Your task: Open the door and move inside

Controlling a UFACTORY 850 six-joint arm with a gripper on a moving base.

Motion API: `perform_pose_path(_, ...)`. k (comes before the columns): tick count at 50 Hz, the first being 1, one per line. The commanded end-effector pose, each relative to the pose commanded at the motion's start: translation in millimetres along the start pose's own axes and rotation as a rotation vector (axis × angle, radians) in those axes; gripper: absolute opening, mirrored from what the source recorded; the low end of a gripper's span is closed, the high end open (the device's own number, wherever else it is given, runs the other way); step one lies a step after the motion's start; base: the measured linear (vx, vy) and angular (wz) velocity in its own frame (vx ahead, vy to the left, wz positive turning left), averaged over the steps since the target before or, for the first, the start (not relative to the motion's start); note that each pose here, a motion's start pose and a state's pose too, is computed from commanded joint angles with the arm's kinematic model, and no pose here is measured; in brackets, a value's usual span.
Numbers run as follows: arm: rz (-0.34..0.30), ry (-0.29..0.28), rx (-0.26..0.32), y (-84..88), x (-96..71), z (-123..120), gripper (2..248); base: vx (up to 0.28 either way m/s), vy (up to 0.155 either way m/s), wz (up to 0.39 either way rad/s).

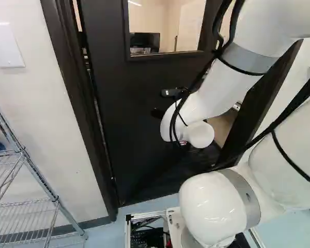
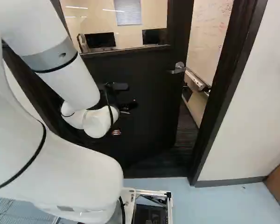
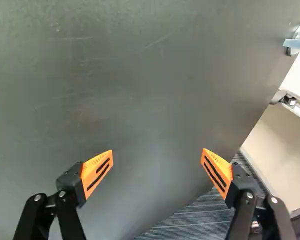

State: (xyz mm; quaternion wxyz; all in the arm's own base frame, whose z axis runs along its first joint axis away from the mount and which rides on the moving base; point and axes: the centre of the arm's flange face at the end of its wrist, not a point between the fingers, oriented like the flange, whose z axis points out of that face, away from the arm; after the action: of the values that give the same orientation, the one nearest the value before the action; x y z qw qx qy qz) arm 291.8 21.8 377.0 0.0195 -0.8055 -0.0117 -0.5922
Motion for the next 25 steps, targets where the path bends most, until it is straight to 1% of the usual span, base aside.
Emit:
perform_pose_path(10,0.015,-0.003,-0.019,1.6,2.8,6,247,0.000,0.000,0.000)
perform_pose_path(25,0.048,-0.008,-0.062,5.3,9.8,23,247,0.000,0.000,0.000)
